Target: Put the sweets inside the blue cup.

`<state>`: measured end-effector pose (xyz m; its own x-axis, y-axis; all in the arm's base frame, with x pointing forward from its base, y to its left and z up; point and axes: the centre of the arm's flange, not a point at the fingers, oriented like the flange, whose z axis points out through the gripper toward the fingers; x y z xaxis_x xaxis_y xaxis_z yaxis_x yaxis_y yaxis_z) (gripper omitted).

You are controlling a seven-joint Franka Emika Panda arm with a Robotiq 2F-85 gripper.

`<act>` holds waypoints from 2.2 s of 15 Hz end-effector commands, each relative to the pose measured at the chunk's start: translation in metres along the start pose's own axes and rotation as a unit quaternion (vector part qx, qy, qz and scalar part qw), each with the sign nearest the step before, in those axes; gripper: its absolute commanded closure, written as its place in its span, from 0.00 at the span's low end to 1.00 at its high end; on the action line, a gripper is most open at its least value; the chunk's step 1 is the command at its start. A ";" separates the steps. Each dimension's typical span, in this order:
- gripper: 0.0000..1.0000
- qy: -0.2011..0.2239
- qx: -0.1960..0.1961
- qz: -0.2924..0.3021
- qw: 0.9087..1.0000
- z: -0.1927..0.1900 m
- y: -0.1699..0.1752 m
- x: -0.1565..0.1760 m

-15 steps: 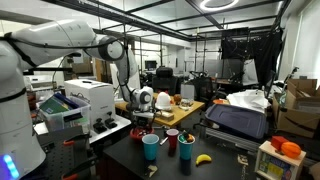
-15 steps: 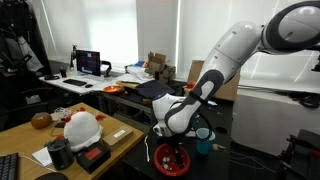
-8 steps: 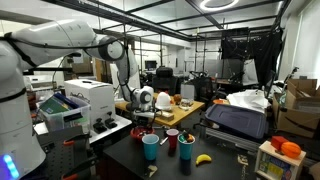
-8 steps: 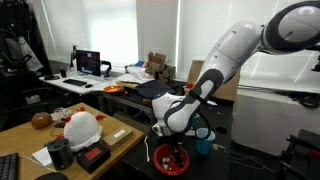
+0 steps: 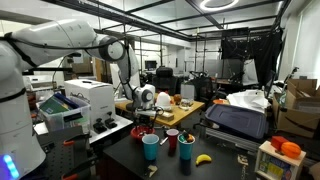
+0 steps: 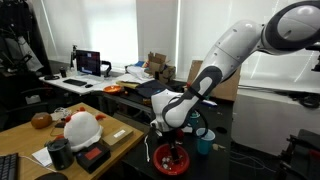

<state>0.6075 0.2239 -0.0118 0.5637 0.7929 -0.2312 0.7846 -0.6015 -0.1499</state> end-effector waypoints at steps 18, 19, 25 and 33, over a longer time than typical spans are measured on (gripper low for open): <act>0.67 0.010 0.004 -0.013 1.000 0.016 0.009 -0.002; 0.66 0.010 0.004 -0.013 1.000 0.016 0.009 -0.003; 1.00 0.007 0.006 0.003 1.000 0.007 0.011 -0.013; 1.00 0.024 0.029 0.020 0.999 -0.033 -0.009 -0.024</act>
<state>0.6133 0.2152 -0.0089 0.5915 0.7816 -0.1979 0.7632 -0.6220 -0.1750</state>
